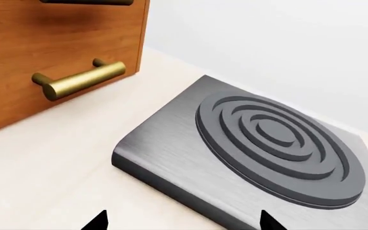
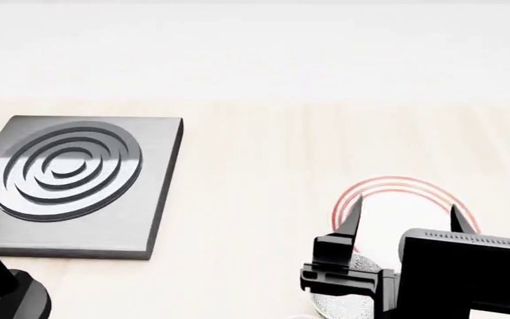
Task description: Pick the akita bowl between the plate and the ramekin and place it on the plate.
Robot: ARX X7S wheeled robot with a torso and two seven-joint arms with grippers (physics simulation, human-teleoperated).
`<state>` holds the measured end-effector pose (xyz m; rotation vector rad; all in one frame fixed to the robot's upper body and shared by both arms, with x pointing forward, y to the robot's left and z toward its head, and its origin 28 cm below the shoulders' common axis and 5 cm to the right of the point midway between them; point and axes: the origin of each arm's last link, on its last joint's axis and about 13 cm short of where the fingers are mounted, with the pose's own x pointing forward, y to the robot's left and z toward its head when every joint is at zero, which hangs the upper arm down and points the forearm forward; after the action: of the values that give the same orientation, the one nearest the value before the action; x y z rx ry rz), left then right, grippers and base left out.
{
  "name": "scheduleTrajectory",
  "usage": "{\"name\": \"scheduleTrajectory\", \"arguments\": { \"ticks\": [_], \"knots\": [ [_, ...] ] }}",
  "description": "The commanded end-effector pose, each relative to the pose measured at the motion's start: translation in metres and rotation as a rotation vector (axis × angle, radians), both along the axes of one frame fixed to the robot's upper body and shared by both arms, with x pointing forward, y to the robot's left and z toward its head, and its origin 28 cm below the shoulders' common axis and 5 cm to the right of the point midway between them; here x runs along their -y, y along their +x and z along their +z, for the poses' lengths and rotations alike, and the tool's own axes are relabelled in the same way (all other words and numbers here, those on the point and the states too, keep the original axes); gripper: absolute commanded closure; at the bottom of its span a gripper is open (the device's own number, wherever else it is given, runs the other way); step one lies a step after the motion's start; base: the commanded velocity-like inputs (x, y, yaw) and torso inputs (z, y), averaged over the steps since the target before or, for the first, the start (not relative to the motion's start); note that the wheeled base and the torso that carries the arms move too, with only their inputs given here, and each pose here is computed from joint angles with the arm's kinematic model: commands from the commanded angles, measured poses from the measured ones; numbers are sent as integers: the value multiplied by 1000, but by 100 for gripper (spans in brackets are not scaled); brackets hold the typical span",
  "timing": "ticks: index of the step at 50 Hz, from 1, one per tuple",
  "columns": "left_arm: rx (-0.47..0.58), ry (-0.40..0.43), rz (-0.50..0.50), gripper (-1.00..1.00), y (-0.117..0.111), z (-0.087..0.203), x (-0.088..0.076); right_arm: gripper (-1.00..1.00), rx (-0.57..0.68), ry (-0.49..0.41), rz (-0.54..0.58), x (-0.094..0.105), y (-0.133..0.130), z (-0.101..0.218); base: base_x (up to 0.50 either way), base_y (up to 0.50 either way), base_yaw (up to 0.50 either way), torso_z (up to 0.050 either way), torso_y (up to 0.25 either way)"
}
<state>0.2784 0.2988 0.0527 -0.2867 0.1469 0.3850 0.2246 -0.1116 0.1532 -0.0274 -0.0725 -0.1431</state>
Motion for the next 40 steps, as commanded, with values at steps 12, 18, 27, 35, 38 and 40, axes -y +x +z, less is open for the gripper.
{"name": "scheduleTrajectory", "arguments": {
  "ticks": [12,18,27,35,38,40],
  "knots": [
    [-7,2,3,-100,1,-2,0,-100,-226,94,-7,6,8,-23,0,0,0,0,0],
    [-5,3,3,-100,0,-2,0,-100,-243,119,-22,9,11,-27,0,0,0,0,0],
    [-3,5,2,-100,0,-2,0,-100,-322,161,3,10,14,-27,0,0,0,0,0],
    [-2,6,3,-100,0,-1,0,-100,-352,155,5,13,16,-28,0,0,0,0,0],
    [-2,7,3,-100,0,-2,1,-100,-370,161,4,14,19,-32,0,0,0,0,0],
    [-1,7,3,-100,0,-2,1,-100,-380,184,-1,14,19,-31,0,0,0,0,0]
  ]
}}
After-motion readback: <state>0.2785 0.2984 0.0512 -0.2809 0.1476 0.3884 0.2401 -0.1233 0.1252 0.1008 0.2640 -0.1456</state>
